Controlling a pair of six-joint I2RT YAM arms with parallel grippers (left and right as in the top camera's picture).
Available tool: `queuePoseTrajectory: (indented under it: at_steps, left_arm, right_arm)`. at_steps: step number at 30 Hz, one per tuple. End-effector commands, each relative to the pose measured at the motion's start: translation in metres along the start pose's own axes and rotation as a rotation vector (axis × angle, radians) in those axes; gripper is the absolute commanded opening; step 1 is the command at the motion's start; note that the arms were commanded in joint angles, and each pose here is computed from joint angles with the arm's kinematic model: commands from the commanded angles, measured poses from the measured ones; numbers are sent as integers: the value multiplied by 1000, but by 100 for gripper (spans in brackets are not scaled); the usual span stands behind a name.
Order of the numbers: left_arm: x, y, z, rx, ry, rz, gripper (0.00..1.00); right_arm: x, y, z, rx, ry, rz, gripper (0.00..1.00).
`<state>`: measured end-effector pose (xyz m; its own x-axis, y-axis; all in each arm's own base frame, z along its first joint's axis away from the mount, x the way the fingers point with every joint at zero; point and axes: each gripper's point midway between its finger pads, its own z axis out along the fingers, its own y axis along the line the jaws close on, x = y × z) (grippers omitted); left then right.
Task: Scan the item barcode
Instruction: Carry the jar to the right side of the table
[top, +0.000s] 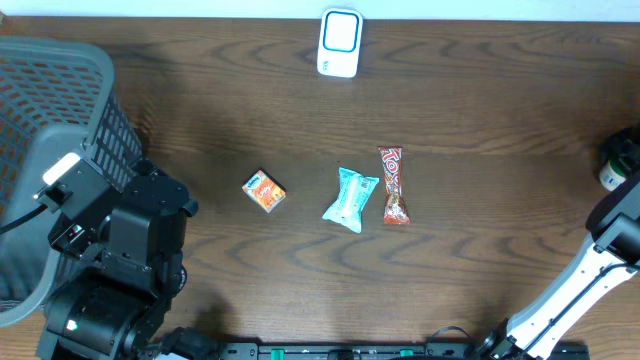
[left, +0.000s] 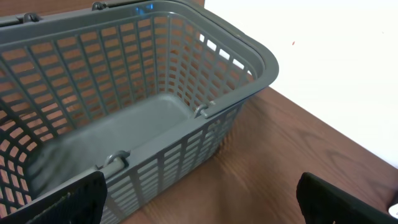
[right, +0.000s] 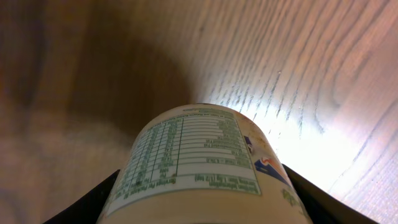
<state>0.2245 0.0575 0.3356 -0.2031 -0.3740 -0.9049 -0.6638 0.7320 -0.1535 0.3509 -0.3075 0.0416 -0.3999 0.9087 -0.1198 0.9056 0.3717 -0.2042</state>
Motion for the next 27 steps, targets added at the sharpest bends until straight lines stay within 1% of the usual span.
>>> queuePoseTrajectory:
  at_steps: [1,6,7,9,10,18,21,22,24,27]
  left_arm:
    - [-6,2,-2,-5,-13,-17,98]
    - [-6,2,-2,-5,-13,-17,98]
    - [-6,2,-2,-5,-13,-17,98]
    - [-6,2,-2,-5,-13,-17,98]
    - [-6,2,-2,-5,-13,-17,98]
    - [-6,2,-2,-5,-13,-17,98]
    - [-6,2,-2,-5,-13,-17,98]
    - [-6,2,-2,-5,-13,-17,98]
    - [-6,2,-2,-5,-13,-17,98]
    - [-6,2,-2,-5,-13,-17,98]
  right_arm:
    - [-10,-20,2,16,-9,28,65]
    - [-12,-32,5,25,7,45,66]
    - [-12,-33,5,25,9,39,68]
    - [-12,-36,5,27,13,41,75]
    - [-13,-37,6,27,13,43,76]
    - [-16,-38,-4,14,7,31,79]
    - [-22,-34,-22,-26,-8,30,83]
    - [-25,-34,-30,-36,-20,34,87]
    - [-31,-36,-53,-56,-49,42,99]
    - [-38,-42,-104,-121,-115,104,99]
